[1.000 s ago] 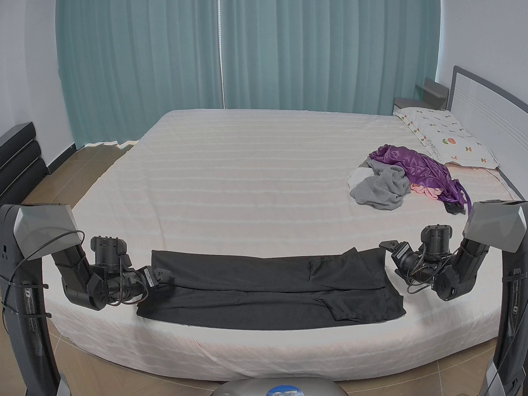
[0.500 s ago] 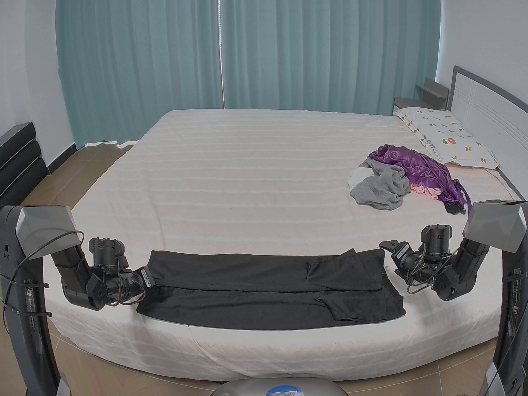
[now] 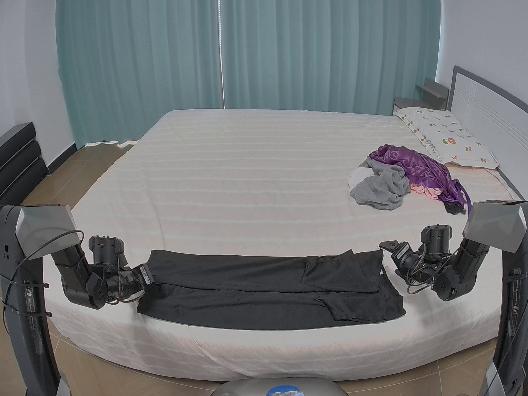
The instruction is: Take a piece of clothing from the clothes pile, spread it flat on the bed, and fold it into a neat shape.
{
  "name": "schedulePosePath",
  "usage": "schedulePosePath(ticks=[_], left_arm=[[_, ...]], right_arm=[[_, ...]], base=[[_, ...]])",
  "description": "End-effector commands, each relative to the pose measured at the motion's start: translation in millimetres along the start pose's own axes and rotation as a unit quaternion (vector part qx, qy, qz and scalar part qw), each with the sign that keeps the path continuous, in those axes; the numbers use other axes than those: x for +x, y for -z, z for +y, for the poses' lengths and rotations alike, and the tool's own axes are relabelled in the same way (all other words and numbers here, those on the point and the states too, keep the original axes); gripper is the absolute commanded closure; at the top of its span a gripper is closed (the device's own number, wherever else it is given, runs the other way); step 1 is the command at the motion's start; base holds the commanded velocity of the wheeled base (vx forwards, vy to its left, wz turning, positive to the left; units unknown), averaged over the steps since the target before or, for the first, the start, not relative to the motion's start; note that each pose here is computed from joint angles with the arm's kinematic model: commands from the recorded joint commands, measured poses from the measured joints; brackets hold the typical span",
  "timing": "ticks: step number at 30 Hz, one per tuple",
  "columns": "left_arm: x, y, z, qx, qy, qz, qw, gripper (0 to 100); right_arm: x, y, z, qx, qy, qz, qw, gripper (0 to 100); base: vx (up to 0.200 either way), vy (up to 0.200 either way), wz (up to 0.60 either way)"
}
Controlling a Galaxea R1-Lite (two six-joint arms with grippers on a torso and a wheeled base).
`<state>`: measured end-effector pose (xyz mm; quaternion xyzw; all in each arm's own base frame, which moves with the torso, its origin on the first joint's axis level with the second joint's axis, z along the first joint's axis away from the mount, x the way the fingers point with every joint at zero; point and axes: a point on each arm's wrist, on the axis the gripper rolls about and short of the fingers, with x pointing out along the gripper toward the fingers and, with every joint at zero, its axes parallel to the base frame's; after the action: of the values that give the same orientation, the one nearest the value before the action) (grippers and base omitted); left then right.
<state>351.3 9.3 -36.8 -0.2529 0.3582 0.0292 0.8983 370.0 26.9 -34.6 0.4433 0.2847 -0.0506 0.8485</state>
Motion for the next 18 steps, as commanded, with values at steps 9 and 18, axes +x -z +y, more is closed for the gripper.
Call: schedulePosePath(ticks=[9, 18], left_arm=[[-12, -7, -7, -0.047, 0.015, -0.012, 0.9987, 0], [-21, -19, -9, -0.081, 0.030, -0.027, 0.9959, 0]], right_arm=[[-14, 26, 7, -0.071, -0.009, 0.052, 0.9961, 0], [-5, 33, -9, -0.138, -0.009, 0.086, 0.9867, 0]], base=[[0.000, 0.000, 0.00], [0.000, 0.000, 0.00]])
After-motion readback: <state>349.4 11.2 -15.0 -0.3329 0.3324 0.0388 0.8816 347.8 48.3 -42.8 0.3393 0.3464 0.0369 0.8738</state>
